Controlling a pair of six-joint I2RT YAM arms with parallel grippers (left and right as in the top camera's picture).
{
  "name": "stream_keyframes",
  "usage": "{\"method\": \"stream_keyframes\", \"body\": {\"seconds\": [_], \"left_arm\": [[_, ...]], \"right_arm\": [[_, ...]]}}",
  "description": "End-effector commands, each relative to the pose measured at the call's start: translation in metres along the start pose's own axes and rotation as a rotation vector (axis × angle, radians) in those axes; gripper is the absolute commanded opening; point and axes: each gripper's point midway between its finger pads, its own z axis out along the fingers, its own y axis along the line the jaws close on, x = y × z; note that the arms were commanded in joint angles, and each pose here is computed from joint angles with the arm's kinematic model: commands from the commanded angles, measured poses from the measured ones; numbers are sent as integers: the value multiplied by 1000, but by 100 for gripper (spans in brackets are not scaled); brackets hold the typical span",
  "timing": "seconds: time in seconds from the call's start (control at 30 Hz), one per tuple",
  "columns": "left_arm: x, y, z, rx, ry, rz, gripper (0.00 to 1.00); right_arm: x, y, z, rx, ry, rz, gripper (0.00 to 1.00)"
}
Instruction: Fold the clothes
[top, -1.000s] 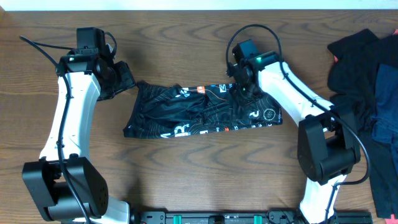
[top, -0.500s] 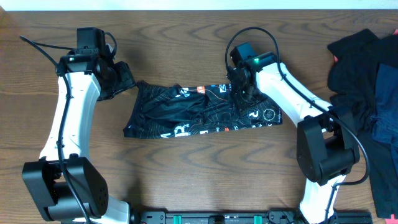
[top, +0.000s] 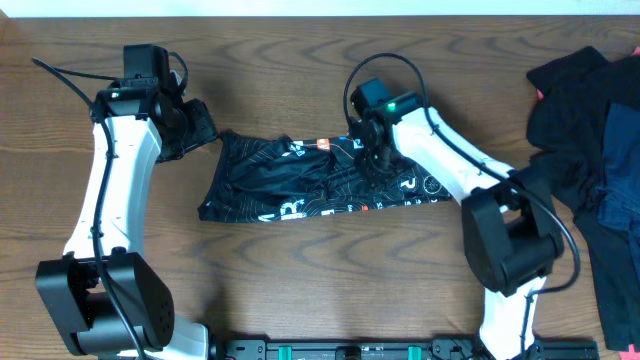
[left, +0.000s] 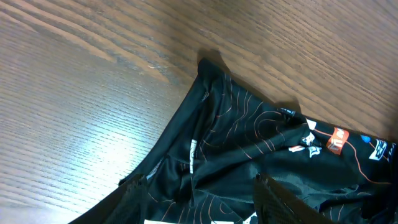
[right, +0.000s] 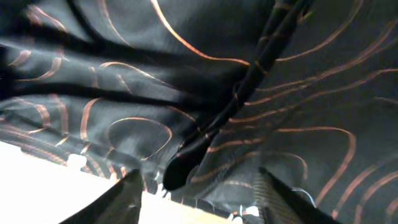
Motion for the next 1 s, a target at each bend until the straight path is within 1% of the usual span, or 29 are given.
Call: {"method": "stream_keyframes", "body": {"seconds": [0.0, 0.1, 0.13, 0.27, 0.43, 0.5, 0.73, 0.8, 0.83, 0.87, 0.9, 0.93, 0.97], "left_arm": [[4, 5, 4, -16, 16, 11, 56], [4, 5, 4, -16, 16, 11, 56], [4, 5, 4, -16, 16, 11, 56], [4, 5, 4, -16, 16, 11, 56], [4, 5, 4, -16, 15, 11, 56], [4, 5, 4, -16, 16, 11, 56], [4, 5, 4, -16, 16, 11, 56], [4, 5, 4, -16, 16, 11, 56], [4, 5, 4, -16, 16, 11, 56], [4, 5, 4, -16, 16, 11, 56], [4, 5, 4, -16, 16, 11, 56], [4, 5, 4, -16, 16, 11, 57], [4, 5, 4, -16, 16, 11, 60]], "right_arm": [[-2, -9, 6, 65, 11, 54, 41], [-1, -15, 6, 104, 12, 82, 8], [1, -16, 6, 108, 17, 86, 1], [12, -14, 5, 108, 63, 77, 1], [30, 6, 1, 20, 136, -43, 1], [34, 11, 0, 7, 152, -58, 1], [25, 28, 1, -26, 111, -85, 1], [21, 31, 2, -28, 96, -90, 2], [20, 31, 2, -28, 90, -91, 7], [19, 31, 2, -28, 87, -91, 24], [18, 31, 2, -27, 85, -91, 35], [18, 30, 2, -24, 84, -89, 40], [18, 28, 2, -16, 82, -86, 40]]}}
